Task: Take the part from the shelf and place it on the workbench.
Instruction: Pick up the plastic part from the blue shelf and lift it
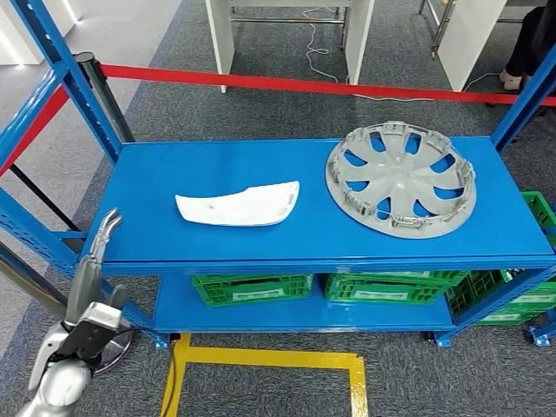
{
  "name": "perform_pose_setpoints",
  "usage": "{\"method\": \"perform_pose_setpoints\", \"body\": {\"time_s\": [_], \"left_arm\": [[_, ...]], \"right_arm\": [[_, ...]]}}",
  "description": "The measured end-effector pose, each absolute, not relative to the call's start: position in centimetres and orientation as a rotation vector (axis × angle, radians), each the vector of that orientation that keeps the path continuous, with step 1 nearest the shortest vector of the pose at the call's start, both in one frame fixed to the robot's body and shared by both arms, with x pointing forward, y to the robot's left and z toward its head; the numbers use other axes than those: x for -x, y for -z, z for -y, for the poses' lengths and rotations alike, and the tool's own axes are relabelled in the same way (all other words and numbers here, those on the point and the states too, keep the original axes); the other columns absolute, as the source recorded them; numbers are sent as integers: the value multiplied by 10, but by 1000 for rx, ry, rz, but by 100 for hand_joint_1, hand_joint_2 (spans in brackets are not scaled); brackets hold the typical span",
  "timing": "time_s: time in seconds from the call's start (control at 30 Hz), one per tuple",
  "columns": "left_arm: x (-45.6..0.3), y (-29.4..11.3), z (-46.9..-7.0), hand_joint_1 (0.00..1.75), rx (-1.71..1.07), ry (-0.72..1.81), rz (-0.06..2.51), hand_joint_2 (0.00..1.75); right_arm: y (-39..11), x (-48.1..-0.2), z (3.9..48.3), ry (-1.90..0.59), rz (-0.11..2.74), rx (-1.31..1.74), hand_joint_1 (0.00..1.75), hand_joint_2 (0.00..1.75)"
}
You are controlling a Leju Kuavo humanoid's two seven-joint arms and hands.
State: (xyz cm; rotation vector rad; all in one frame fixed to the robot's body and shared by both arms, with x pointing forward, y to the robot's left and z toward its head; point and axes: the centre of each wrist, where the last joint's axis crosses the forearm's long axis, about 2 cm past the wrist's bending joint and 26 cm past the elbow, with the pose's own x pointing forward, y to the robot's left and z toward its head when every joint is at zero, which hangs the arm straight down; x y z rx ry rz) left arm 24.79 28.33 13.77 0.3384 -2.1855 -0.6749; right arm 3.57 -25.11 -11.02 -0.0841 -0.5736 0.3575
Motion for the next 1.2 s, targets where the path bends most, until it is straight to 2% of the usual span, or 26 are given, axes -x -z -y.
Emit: {"method": "perform_pose_setpoints", "body": {"time_s": [0.47, 0.6, 0.93, 1.2], "left_arm": [[-301, -151, -296, 0, -722, 1100, 2046, 0], [-321, -159, -292, 0, -763, 1205, 2013, 0], [-367, -177, -275, 0, -849, 1378, 1907, 0], [-394, -182, -251, 0, -791, 1488, 1833, 0]], "right_arm": [[111, -35, 256, -245, 705, -102, 0, 0], [111, -36, 258, -246, 689, -123, 0, 175], [112, -37, 264, -253, 623, -132, 0, 175], [112, -37, 268, -268, 592, -140, 0, 175]]}}
